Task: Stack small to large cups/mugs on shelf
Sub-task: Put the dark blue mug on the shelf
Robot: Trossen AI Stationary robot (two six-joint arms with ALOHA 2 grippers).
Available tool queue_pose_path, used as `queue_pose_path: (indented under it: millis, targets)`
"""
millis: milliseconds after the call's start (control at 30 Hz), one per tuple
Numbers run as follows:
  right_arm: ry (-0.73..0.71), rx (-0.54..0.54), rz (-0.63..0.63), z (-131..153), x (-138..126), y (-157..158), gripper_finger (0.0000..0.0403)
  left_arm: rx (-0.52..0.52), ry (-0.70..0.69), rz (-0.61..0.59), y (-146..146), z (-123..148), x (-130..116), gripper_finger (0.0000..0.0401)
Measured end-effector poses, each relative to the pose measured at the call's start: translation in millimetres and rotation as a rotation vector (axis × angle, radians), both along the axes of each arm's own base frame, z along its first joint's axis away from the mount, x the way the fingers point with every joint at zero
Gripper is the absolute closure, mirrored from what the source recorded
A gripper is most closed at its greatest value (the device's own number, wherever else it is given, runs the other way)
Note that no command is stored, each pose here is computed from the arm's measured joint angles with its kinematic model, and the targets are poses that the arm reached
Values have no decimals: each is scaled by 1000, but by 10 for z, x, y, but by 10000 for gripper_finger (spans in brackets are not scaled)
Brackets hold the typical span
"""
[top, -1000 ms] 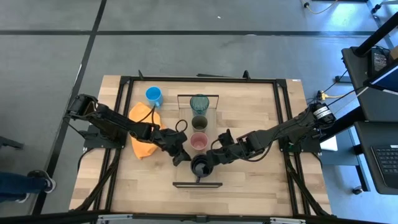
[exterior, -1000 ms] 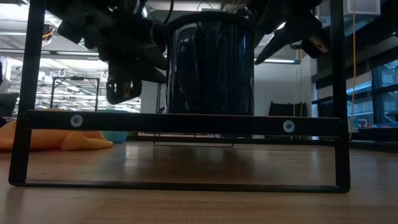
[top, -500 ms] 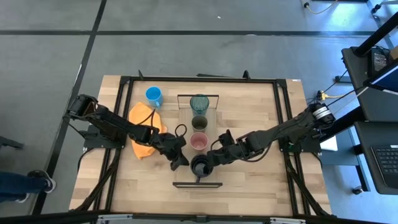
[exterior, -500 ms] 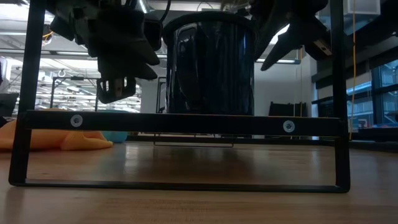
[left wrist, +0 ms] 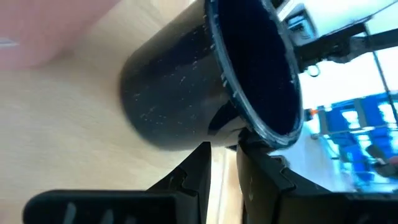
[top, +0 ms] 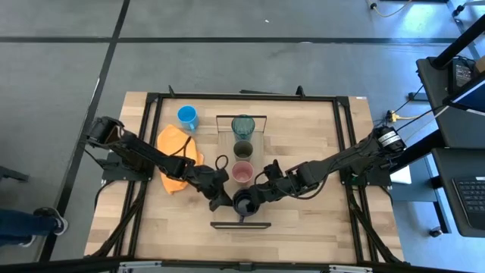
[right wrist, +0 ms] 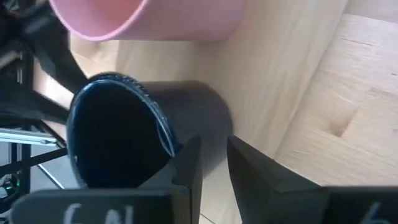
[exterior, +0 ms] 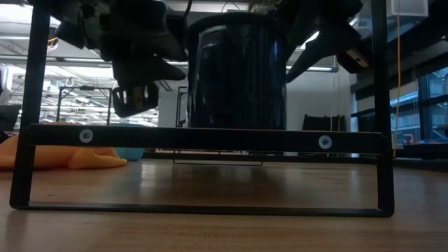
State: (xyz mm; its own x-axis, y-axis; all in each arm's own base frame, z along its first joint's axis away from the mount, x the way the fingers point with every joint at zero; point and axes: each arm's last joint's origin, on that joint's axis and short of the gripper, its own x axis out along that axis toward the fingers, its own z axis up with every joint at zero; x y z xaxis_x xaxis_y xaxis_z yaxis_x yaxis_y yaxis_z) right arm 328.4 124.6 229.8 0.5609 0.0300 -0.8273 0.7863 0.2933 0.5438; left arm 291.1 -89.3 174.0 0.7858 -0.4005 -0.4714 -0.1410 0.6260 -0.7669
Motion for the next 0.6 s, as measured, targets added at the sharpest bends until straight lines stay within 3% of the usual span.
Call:
queue_pose_path:
  millis: [200, 600]
  targets:
    - [-2, 7, 3, 1, 4, 2, 327, -53, -11, -18, -45, -131, 88, 329]
    - [11, 46, 51, 1, -20, 75, 327, -40, 0, 1, 56, -136, 102, 329]
